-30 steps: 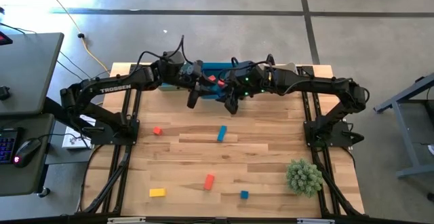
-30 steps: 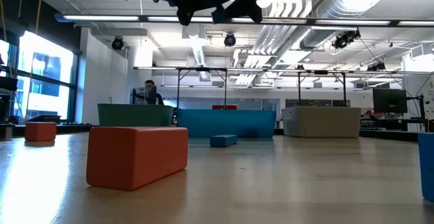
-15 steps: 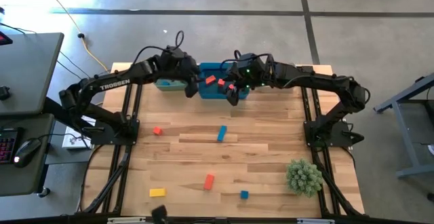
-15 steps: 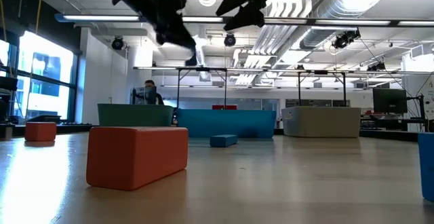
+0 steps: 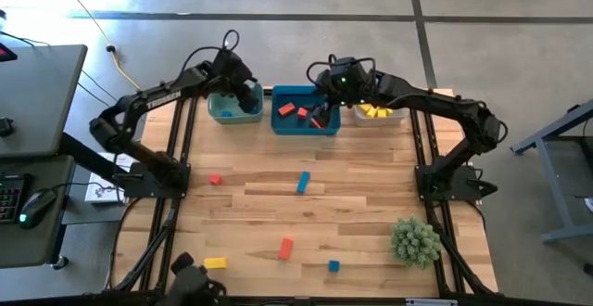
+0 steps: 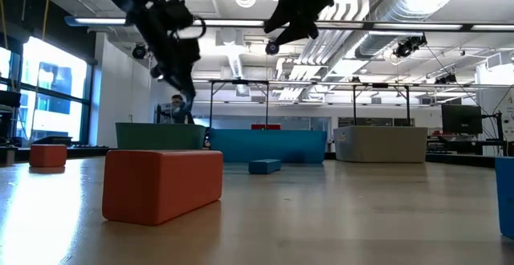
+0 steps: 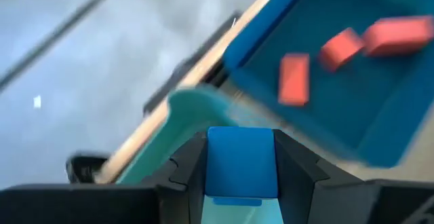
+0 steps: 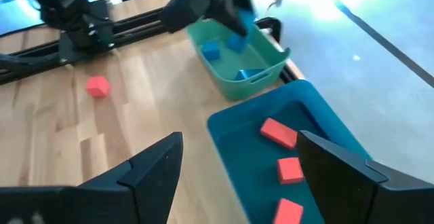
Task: Sort & place blocks by color
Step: Put the blue block into the green bin, then put the orange block into the blue bin
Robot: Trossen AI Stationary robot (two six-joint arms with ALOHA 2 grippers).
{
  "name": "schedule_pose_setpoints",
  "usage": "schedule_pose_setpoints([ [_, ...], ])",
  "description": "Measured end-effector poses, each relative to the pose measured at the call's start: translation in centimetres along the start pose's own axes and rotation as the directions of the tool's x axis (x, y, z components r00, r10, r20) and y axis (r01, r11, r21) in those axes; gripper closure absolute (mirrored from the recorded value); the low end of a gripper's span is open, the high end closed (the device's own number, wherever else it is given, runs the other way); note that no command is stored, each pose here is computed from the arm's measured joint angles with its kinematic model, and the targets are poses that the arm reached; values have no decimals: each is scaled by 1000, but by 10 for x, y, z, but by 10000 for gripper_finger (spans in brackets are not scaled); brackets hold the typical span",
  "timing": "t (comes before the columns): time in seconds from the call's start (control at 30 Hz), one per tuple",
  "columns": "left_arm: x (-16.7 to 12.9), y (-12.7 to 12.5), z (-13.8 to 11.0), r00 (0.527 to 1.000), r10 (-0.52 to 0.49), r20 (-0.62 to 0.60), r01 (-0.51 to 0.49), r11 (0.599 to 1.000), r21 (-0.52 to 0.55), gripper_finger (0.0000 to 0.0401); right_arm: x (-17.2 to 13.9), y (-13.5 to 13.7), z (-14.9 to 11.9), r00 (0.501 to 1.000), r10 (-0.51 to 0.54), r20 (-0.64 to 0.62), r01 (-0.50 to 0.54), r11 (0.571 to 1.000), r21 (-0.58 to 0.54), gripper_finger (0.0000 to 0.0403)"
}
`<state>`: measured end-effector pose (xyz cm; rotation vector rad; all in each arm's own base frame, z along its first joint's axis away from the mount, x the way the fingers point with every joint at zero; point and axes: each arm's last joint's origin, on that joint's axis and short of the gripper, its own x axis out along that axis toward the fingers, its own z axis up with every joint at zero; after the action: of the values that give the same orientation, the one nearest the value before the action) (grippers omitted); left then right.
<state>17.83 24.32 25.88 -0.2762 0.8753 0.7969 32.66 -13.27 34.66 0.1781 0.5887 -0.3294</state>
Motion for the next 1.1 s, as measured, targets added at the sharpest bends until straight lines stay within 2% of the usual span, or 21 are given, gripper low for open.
schedule_pose_setpoints([
  [0.2, 31, 17, -13, 992, 11, -127, -24, 994, -102, 291, -1, -13, 0, 1000, -31, 2, 31, 999, 20, 125],
  [0.5, 51, 24, -21, 981, 10, -195, -43, 985, -168, 278, -2, -20, 0, 1000, -30, -6, 30, 999, 33, 125],
  [0.73, 52, 23, -25, 974, 8, -226, -52, 981, -186, 234, -2, -20, 0, 1000, -20, -7, 20, 999, 33, 126],
  [0.93, 52, 23, -26, 970, 3, -244, -50, 981, -186, 190, -1, -13, 0, 999, 53, -8, -53, 998, 45, 126],
  [1.1, 45, 20, -27, 968, -71, -242, 19, 977, -212, 175, 0, 4, -1, 994, 107, -14, -107, 994, 30, 126],
])
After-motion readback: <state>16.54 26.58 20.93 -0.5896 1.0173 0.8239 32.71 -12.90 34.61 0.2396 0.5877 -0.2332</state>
